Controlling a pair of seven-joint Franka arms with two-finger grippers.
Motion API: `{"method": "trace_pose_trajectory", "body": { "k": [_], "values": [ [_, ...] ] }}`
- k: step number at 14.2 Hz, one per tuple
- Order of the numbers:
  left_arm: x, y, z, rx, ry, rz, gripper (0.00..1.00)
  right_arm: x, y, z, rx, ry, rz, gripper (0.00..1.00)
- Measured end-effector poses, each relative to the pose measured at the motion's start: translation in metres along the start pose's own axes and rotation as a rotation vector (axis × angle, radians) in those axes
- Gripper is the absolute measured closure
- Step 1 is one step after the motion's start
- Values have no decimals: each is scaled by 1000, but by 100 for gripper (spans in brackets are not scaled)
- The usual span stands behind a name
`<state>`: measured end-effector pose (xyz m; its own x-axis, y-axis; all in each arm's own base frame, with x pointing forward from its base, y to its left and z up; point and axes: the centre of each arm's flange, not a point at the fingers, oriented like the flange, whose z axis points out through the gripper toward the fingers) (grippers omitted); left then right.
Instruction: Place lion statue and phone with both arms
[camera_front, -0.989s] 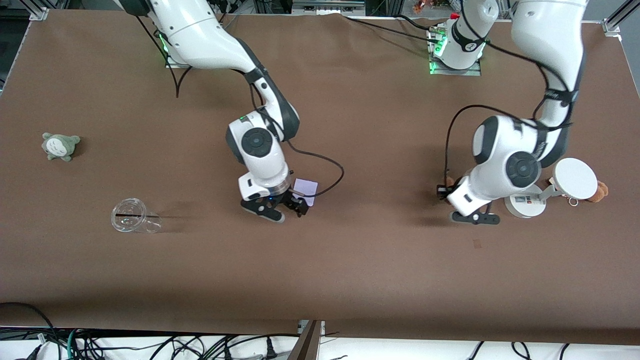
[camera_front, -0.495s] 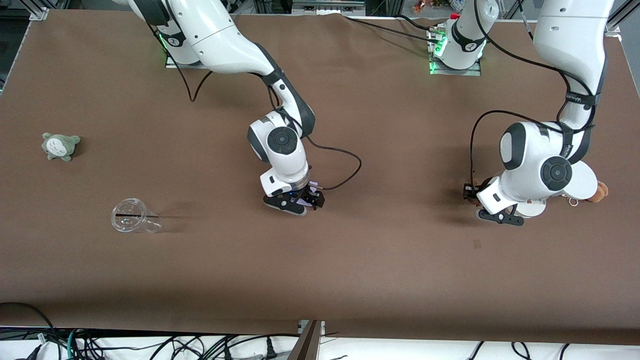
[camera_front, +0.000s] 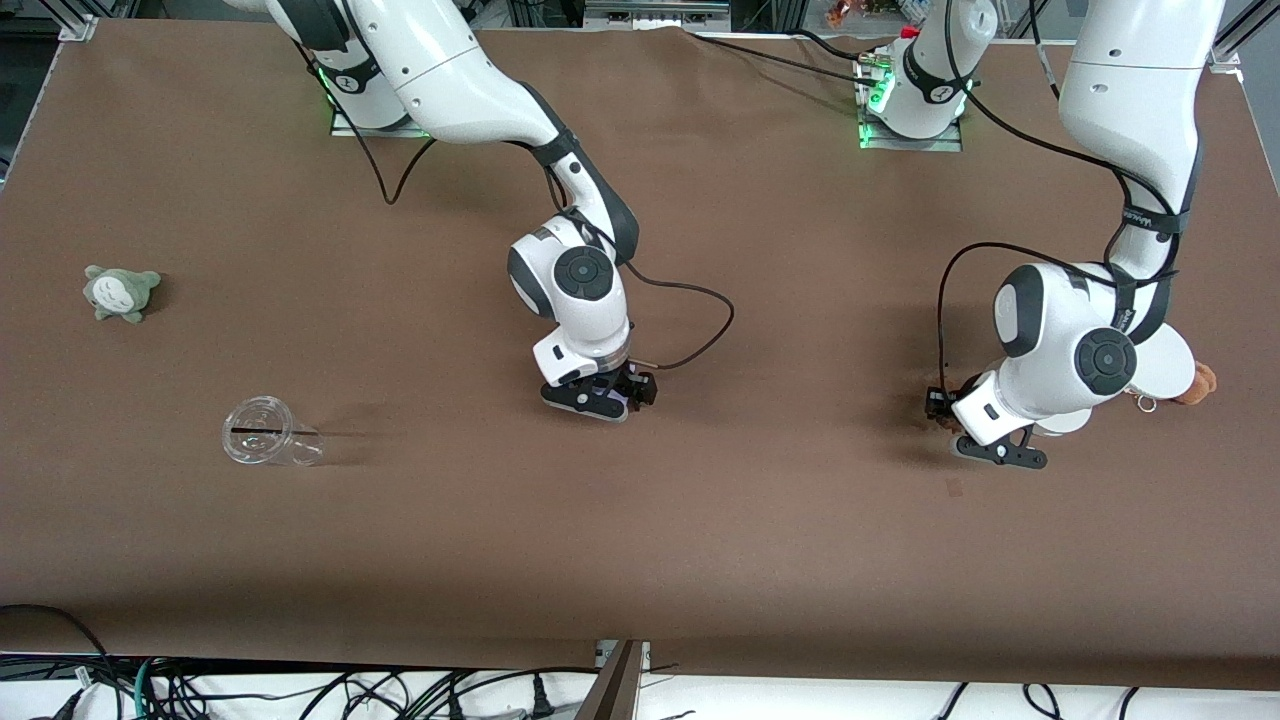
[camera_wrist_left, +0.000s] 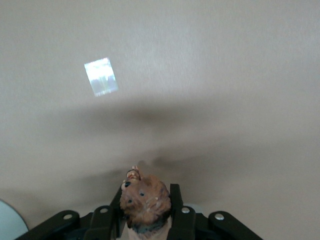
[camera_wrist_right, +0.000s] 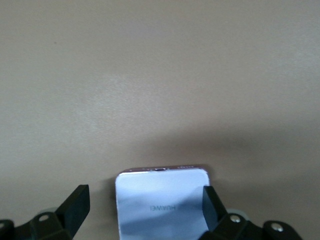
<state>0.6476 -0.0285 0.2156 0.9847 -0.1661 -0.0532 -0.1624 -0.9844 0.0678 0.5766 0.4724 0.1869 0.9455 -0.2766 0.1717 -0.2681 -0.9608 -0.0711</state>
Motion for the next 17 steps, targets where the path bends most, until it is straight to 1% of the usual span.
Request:
{"method": "trace_pose_trajectory", "body": {
  "k": [3,6,9,11,17],
  "values": [
    [21,-3,4,6,25,3,63,3,4,0,-47,-1,-18,0],
    [41,-6,16,10,40,5,63,-5,-1,-1,-54,-6,-31,0],
    [65,-10,14,17,80,7,63,-11,-4,-1,-57,-7,-42,0],
    [77,-12,14,20,99,8,63,-17,-6,0,-69,1,-65,0],
    [84,-13,14,22,111,6,63,-20,-3,8,-88,-1,-74,0]
  ]
}}
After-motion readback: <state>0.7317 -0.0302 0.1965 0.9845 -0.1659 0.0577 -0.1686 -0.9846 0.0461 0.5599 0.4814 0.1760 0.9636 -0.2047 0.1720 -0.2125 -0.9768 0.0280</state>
